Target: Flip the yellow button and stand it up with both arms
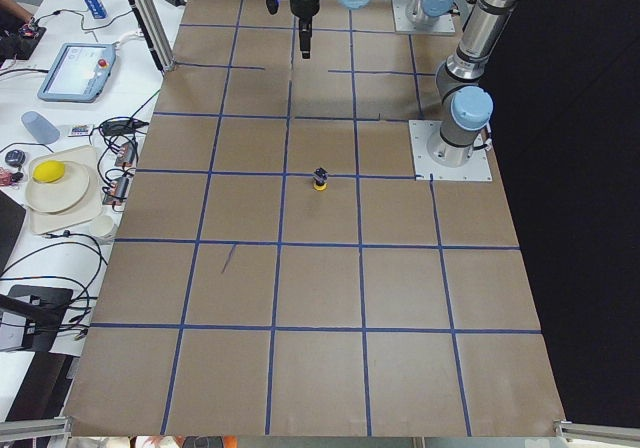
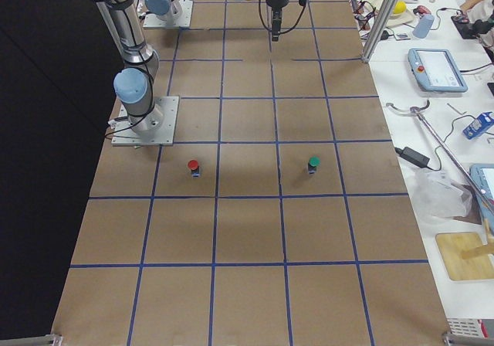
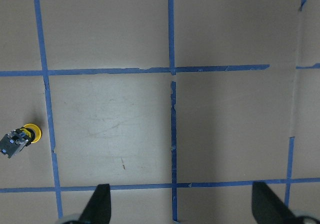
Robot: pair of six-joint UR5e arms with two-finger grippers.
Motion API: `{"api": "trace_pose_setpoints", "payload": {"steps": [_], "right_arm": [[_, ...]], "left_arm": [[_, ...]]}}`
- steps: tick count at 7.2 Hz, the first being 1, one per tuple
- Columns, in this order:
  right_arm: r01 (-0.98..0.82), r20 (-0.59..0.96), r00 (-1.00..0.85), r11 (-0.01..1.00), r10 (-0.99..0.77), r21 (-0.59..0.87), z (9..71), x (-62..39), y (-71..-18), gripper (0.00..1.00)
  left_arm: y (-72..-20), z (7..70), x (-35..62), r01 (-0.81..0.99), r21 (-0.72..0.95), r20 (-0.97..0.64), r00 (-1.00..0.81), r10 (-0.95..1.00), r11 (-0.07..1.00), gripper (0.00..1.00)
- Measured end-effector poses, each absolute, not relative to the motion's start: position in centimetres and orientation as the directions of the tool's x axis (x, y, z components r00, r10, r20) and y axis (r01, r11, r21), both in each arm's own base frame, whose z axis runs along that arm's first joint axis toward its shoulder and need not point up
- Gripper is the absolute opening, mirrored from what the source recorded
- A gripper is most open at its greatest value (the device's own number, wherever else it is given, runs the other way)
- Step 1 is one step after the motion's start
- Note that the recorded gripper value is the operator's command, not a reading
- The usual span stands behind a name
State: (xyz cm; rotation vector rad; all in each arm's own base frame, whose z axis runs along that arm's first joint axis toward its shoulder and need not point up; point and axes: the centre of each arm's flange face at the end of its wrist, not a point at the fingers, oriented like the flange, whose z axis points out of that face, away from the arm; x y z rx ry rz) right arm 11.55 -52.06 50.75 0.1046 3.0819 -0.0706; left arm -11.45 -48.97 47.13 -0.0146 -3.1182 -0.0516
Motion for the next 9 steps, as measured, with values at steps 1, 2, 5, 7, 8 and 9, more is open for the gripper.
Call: {"api": "trace_pose_setpoints", "payload": {"steps": [1, 2, 5, 7, 8, 9], "right_arm": [[0.069, -0.060, -0.996, 0.997, 0.067, -0.043, 50.72, 11.55, -52.06, 1.00], [0.070, -0.061, -0.996, 0.996, 0.067, -0.046, 50.75, 11.50, -52.14, 1.00], [0.075, -0.071, -0.995, 0.995, 0.071, -0.067, 51.09, 11.50, -52.27, 1.00], [0.077, -0.070, -0.995, 0.994, 0.071, -0.080, 50.91, 11.48, -52.34, 1.00], [0.077, -0.070, -0.995, 0.994, 0.071, -0.083, 50.83, 11.48, -52.36, 1.00], [0.078, -0.071, -0.995, 0.993, 0.072, -0.085, 50.80, 11.49, -52.37, 1.00]], "left_arm": [[-49.01, 47.06, -11.45, 0.010, 0.034, 0.024, -1.000, 0.009, 0.999, 1.00], [-49.04, 46.99, -11.47, 0.010, 0.035, 0.025, -1.000, 0.009, 0.999, 1.00], [-49.06, 46.97, -11.48, 0.010, 0.033, 0.027, -1.000, 0.009, 0.999, 1.00], [-49.08, 47.02, -11.47, 0.010, 0.030, 0.027, -1.000, 0.009, 1.000, 1.00], [-49.08, 47.10, -11.39, 0.008, 0.026, 0.026, -1.000, 0.008, 1.000, 1.00], [-49.09, 47.14, -11.27, 0.007, 0.024, 0.025, -1.000, 0.006, 1.000, 1.00]]}}
